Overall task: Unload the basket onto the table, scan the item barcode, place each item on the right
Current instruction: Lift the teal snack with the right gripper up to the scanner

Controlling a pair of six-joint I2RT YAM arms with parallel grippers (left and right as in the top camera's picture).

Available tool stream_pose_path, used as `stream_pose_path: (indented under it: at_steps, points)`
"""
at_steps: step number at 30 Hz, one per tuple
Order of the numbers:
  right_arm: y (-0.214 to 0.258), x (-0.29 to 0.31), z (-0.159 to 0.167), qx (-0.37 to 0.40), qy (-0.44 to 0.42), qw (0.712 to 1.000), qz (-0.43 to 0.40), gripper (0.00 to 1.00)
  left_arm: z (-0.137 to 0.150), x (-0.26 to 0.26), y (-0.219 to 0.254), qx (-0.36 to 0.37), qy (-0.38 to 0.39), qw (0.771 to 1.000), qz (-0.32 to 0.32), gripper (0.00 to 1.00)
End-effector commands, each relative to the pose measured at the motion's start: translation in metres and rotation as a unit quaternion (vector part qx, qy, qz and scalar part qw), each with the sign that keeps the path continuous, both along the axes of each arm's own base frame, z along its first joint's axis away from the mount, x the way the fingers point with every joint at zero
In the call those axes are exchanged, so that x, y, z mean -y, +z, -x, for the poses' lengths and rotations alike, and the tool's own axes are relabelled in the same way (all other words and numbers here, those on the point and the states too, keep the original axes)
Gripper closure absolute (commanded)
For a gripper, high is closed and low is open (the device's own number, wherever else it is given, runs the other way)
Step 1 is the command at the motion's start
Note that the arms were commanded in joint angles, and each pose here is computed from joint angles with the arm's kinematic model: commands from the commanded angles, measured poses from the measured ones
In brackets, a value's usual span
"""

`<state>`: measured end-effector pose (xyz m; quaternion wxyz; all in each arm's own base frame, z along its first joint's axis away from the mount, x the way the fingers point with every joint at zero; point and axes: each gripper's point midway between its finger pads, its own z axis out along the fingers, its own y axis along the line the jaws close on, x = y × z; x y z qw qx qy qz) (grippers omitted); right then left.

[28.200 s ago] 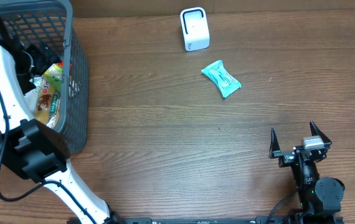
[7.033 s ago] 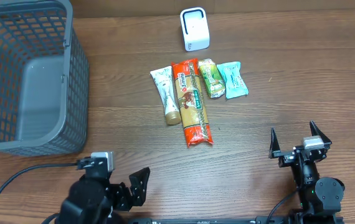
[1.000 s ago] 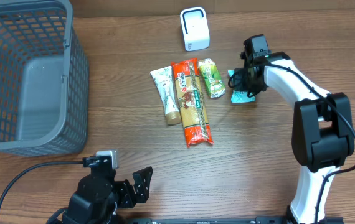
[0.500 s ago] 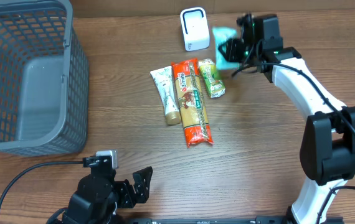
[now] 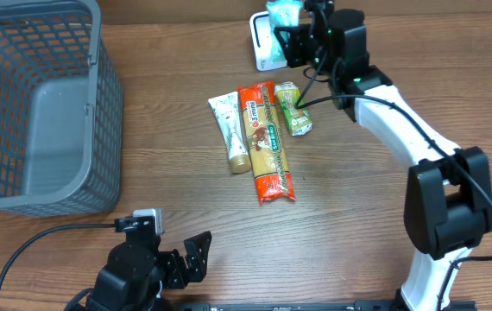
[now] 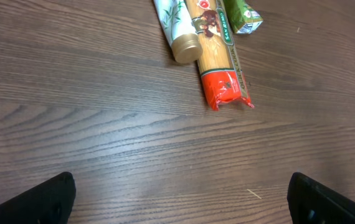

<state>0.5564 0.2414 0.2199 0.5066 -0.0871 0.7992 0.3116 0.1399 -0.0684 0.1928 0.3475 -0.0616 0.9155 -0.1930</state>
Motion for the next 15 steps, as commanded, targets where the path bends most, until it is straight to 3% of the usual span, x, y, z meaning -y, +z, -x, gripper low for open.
stream_pose_path:
  at_steps: [1, 8, 15]
  points:
    - [0.014, -0.006, -0.009, 0.023, -0.006, 1.000, -0.015, 0.81, 0.001, 0.001, 0.000, -0.001, -0.001, 1.000, 0.004, 0.00]
    - [0.035, 0.006, -0.035, 0.066, -0.065, 0.996, -0.012, 0.81, 0.001, 0.001, 0.000, -0.001, -0.001, 1.000, 0.004, 0.01]
    - [-0.002, -0.003, -0.060, 0.049, -0.069, 0.996, -0.018, 0.82, 0.001, 0.001, 0.000, -0.001, -0.001, 1.000, 0.004, 0.01]
